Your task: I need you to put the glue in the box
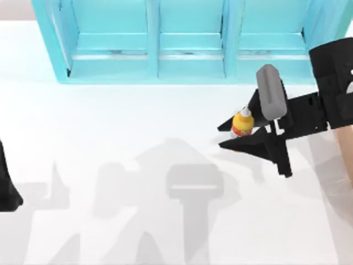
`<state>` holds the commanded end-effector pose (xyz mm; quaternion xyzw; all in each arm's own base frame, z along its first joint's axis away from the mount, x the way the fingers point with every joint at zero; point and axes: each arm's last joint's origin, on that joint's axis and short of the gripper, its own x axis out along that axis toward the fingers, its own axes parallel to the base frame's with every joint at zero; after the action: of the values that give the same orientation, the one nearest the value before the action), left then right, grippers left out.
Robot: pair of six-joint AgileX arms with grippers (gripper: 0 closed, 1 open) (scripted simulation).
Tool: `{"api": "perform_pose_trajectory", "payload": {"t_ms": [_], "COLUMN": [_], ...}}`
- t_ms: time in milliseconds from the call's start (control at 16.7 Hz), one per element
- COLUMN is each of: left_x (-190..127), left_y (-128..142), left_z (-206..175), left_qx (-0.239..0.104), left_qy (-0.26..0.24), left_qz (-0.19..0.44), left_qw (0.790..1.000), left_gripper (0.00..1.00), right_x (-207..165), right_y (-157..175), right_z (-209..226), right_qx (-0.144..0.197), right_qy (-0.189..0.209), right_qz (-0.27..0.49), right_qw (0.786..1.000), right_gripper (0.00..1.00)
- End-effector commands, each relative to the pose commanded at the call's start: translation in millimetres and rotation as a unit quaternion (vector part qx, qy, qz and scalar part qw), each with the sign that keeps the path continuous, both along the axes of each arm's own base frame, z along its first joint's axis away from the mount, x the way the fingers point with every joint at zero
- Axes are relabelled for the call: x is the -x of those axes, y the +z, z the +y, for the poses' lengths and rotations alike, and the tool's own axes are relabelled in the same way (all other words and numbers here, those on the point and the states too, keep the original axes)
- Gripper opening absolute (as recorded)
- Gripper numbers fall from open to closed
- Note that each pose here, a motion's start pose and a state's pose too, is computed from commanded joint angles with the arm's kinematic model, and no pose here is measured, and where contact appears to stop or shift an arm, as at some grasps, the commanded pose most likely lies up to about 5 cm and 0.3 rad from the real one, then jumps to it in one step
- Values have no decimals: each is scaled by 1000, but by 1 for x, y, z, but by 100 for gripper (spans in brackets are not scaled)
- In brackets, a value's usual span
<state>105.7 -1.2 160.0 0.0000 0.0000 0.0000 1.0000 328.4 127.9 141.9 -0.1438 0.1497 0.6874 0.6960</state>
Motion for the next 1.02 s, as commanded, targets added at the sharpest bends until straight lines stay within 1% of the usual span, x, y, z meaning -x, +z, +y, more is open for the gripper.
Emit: {"api": "perform_pose_trajectory", "payload": {"t_ms": [180, 300, 480, 660, 1020], "left_x": [0, 0, 0, 0, 0], "left_y": [0, 0, 0, 0, 0], "left_z": [0, 0, 0, 0, 0], "left_qx": [0, 0, 0, 0, 0], "left_qy": [0, 0, 0, 0, 0], "left_qz": [0, 0, 0, 0, 0], "left_qw": [1000, 1000, 1000, 1000, 1000], "left_gripper": [100, 100, 100, 100, 100], "right_x": [-2, -6, -9, 0, 33], "right_y": [3, 7, 9, 7, 3], "right_z": [-8, -32, -89, -145, -220], "right_qx": [-1, 1, 9, 15, 16], "right_qy": [-6, -27, -87, -147, -236], "right_qz": [-11, -30, -46, -41, -23], "right_qw": [1000, 999, 995, 988, 971], "right_gripper": [0, 0, 0, 0, 0]}}
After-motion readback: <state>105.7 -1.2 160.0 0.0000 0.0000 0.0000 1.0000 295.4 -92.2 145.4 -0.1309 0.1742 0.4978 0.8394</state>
